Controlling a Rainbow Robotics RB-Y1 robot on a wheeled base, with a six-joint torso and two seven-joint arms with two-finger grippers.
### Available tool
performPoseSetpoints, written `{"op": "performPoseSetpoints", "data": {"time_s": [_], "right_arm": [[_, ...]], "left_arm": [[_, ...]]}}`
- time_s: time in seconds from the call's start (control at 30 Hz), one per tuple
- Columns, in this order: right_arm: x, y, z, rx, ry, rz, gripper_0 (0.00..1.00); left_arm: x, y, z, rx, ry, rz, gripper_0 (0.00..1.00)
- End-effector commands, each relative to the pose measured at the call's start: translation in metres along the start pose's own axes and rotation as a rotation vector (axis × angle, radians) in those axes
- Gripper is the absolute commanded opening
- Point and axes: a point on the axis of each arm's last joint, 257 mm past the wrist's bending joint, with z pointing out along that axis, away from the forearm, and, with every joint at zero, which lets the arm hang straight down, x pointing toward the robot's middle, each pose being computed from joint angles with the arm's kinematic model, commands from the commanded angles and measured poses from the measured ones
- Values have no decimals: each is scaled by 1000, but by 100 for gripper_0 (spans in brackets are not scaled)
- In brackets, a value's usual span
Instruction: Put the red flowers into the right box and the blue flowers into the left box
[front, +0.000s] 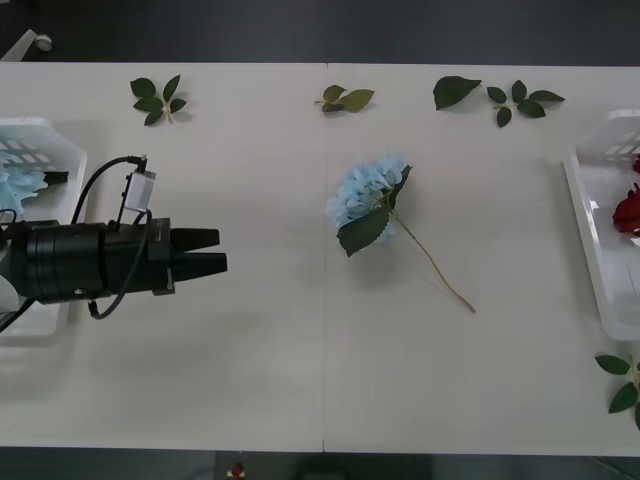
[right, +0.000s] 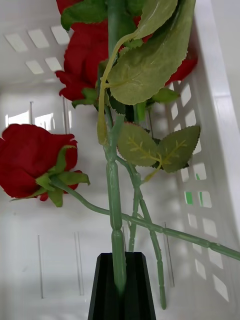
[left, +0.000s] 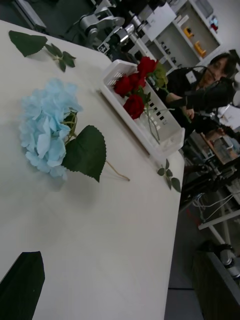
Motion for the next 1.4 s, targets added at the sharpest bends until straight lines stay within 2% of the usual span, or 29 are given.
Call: {"op": "performPoseSetpoints", "data": {"time_s": [0.03, 0.1, 0.23, 0.27, 0.3, 0.4, 0.5, 0.6, 0.77, 0.9, 1.07, 1.23, 1.4], "right_arm": [[-1, -6, 8, 28, -6, -27, 0], [-1, -7, 11, 42, -5, -53, 1], [-1, -11, 14, 66, 5, -109, 42], [-3, -12, 15, 71, 8, -129, 57], [-2, -11, 15, 69, 15, -138, 67], [-1, -8, 15, 58, 28, -149, 86], [-1, -2, 15, 40, 38, -160, 96], [-3, 9, 17, 13, 45, -177, 100], [-14, 41, 18, -65, 52, -220, 100], [-31, 89, 12, -174, 55, -274, 100], [-48, 175, -5, -335, 57, -429, 100], [-51, 253, -21, -458, 19, -533, 100], [-46, 318, -35, -546, -3, -555, 100]], "left_arm": [[-5, -12, 11, 34, -65, -59, 85], [-8, -15, 16, 48, -83, -67, 85], [-19, -20, 18, 70, -117, -72, 85], [-24, -23, 17, 79, -131, -71, 85], [-26, -24, 17, 87, -138, -72, 85], [-34, -28, 15, 104, -159, -82, 85], [-42, -30, 12, 112, -181, -86, 85], [-55, -30, 7, 109, -202, -63, 85], [-69, -35, 2, 108, -206, -22, 85], [-83, -35, -3, 96, -198, 36, 85], [-106, -32, -13, 68, -188, 126, 85], [-126, -42, -20, 62, -182, 142, 85], [-144, -63, -25, 52, -133, 156, 85]]}}
